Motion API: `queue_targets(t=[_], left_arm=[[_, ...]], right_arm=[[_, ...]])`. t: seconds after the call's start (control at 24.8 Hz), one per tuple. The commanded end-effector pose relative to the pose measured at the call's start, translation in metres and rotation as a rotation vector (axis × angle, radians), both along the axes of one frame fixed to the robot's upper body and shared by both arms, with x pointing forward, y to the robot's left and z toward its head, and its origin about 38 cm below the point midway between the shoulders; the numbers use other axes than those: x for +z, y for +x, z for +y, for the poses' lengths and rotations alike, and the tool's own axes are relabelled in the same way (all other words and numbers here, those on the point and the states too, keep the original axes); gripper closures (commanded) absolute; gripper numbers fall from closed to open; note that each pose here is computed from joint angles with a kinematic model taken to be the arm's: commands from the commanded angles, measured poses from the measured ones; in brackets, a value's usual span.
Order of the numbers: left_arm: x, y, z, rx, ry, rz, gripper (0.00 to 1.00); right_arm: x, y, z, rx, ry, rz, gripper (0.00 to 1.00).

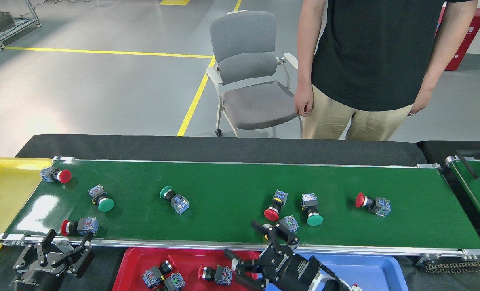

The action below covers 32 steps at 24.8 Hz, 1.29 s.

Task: Pick switch part from conveyor to tray

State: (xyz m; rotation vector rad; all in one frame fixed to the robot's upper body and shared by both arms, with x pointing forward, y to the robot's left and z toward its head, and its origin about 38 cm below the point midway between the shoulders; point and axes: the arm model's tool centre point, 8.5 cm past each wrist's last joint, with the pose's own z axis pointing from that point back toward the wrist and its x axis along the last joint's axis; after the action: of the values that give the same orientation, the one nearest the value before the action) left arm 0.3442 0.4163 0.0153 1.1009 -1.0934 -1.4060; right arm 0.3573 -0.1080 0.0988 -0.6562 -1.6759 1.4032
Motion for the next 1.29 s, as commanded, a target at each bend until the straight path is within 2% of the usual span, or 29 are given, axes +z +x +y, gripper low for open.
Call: queue_targets(t=[0.0,0.12,0.24,0.28,0.4,0.44,0.52,0.6,0.68,0.72,0.8,0.85,0.93,1.01,1.05,1.09,1.25], left_arm=[[0.007,0.007,0.006,0.006,0.012,-0.010,0.00],[0.003,0.012,0.009,0.018,-0.001,0.002,0.00],[0.007,0.020,0.015,0.039,0.004,-0.004,0.03],[0.008,0.021,0.015,0.038,0.004,-0.007,0.14],[0.007,0.019,0.013,0.019,0.000,-0.009,0.60],[0.005,0.017,0.011,0.013,0.000,-0.006,0.69],[0.001,0.011,0.005,-0.027,-0.005,0.004,0.78],[0.009,0.009,-0.007,-0.090,-0.008,-0.021,0.81],[0.020,0.001,-0.021,-0.158,0.001,-0.051,0.81],[0.025,-0.008,-0.033,-0.212,0.006,-0.067,0.80],[0.027,-0.031,-0.061,-0.315,-0.007,-0.079,0.69],[0.027,-0.048,-0.080,-0.376,-0.022,-0.078,0.56],[0.025,-0.076,-0.108,-0.452,-0.037,-0.067,0.24],[0.025,-0.098,-0.137,-0.522,-0.057,-0.059,0.16],[0.023,-0.105,-0.146,-0.537,-0.070,-0.052,0.05],[0.021,-0.111,-0.156,-0.548,-0.092,-0.048,0.00],[0.016,-0.115,-0.168,-0.547,-0.130,-0.047,0.00]], right_arm=[[0.008,0.014,-0.032,-0.238,-0.019,-0.026,0.00],[0.004,0.010,-0.081,-0.480,-0.093,-0.073,0.00],[-0.025,-0.020,-0.102,-0.571,-0.133,-0.023,0.00],[-0.032,-0.033,-0.102,-0.573,-0.134,-0.009,0.00],[-0.048,-0.067,-0.103,-0.574,-0.140,0.038,0.00],[-0.049,-0.069,-0.104,-0.576,-0.139,0.034,0.00],[-0.048,-0.070,-0.105,-0.583,-0.138,0.025,0.00],[-0.048,-0.070,-0.106,-0.584,-0.138,0.025,0.00],[-0.045,-0.064,-0.103,-0.574,-0.137,0.020,0.00],[-0.038,-0.055,-0.100,-0.567,-0.136,-0.002,0.00],[-0.028,-0.034,-0.079,-0.517,-0.124,-0.012,0.00],[-0.025,-0.022,-0.064,-0.480,-0.129,-0.010,0.00],[-0.021,0.000,-0.045,-0.431,-0.144,-0.023,0.00],[-0.030,0.014,-0.017,-0.362,-0.169,-0.002,0.00],[-0.034,0.018,-0.009,-0.340,-0.181,0.004,0.00],[-0.036,0.024,-0.002,-0.319,-0.193,0.007,0.00],[-0.044,0.039,0.035,-0.268,-0.194,0.044,0.00]])
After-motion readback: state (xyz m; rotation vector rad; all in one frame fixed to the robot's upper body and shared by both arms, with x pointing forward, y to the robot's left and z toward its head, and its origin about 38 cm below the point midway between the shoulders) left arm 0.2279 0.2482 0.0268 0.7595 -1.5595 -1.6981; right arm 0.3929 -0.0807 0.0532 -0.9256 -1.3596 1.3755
